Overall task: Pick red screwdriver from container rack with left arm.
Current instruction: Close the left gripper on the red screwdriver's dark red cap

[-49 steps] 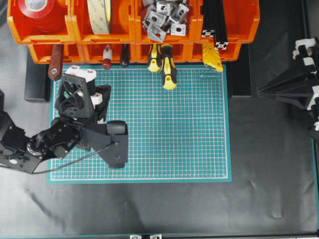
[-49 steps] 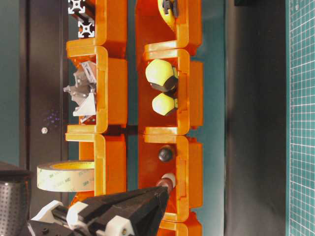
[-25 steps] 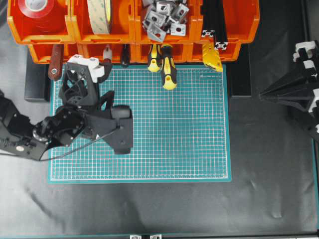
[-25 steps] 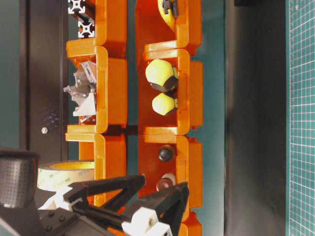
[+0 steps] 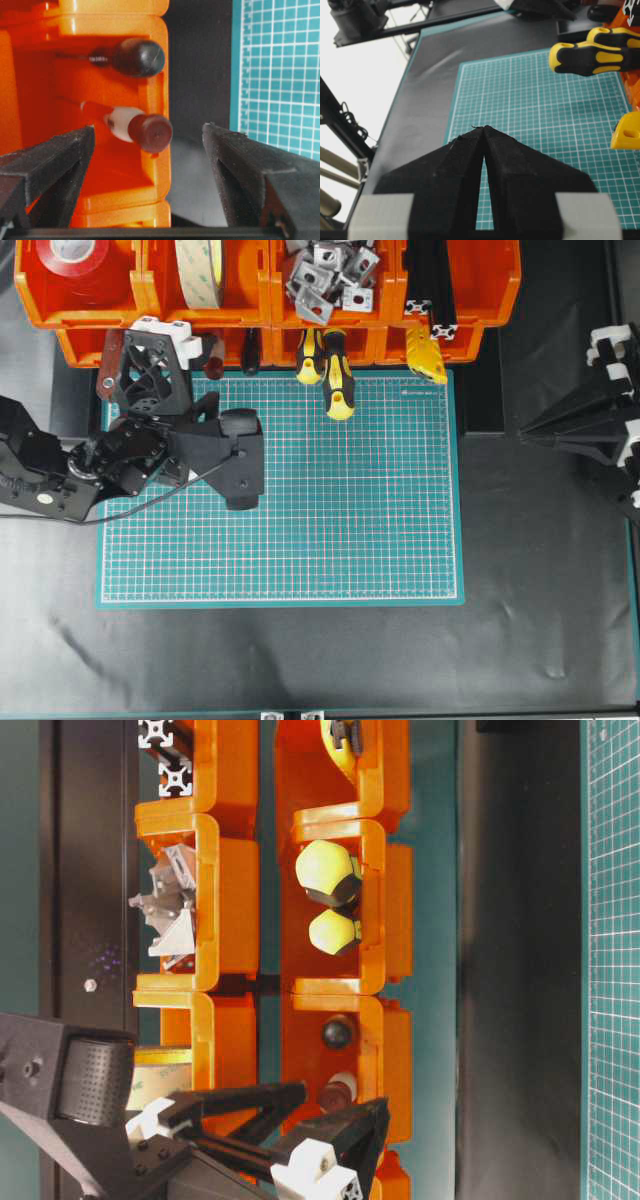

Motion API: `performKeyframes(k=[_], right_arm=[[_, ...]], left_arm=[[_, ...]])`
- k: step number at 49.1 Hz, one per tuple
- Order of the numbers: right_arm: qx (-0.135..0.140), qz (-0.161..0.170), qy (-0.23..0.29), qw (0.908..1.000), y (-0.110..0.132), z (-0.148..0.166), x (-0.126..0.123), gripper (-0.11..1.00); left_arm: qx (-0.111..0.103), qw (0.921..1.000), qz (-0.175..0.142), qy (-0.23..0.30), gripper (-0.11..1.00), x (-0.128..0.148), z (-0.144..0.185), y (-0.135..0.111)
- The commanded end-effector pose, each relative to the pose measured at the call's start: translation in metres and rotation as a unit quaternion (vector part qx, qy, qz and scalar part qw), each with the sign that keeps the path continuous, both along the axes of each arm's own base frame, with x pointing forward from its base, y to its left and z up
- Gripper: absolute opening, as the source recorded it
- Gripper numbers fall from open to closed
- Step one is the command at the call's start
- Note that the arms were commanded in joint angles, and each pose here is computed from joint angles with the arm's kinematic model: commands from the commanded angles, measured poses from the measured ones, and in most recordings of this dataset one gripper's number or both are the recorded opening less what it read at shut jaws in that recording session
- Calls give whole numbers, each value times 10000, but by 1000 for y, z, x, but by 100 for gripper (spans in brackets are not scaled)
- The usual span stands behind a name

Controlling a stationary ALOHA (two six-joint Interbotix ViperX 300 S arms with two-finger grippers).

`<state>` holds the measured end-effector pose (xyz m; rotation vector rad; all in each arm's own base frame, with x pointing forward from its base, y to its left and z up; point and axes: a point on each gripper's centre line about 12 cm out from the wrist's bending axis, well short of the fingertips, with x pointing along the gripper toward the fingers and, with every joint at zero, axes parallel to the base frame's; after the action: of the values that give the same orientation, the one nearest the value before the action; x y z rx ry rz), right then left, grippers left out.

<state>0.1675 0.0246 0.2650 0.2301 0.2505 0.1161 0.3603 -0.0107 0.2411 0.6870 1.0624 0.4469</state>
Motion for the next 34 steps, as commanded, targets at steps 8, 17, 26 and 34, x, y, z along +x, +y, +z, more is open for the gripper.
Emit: performKeyframes(k=[8,17,26,34], right_arm=[[20,5,-36,10000,0,3,1,0],[22,5,-43,10000,0,3,1,0],[23,5,-51,10000,0,4,1,0],[23,5,-105,9999,0,6,0,0]], left_arm=[[-85,9996,-29,-271,85,4,14,5],[-83,9996,-6,-254,83,4,13,6],[-69,9997,41,-236,68,3,14,6],[20,9999,107,-127,32,-1,13,3]])
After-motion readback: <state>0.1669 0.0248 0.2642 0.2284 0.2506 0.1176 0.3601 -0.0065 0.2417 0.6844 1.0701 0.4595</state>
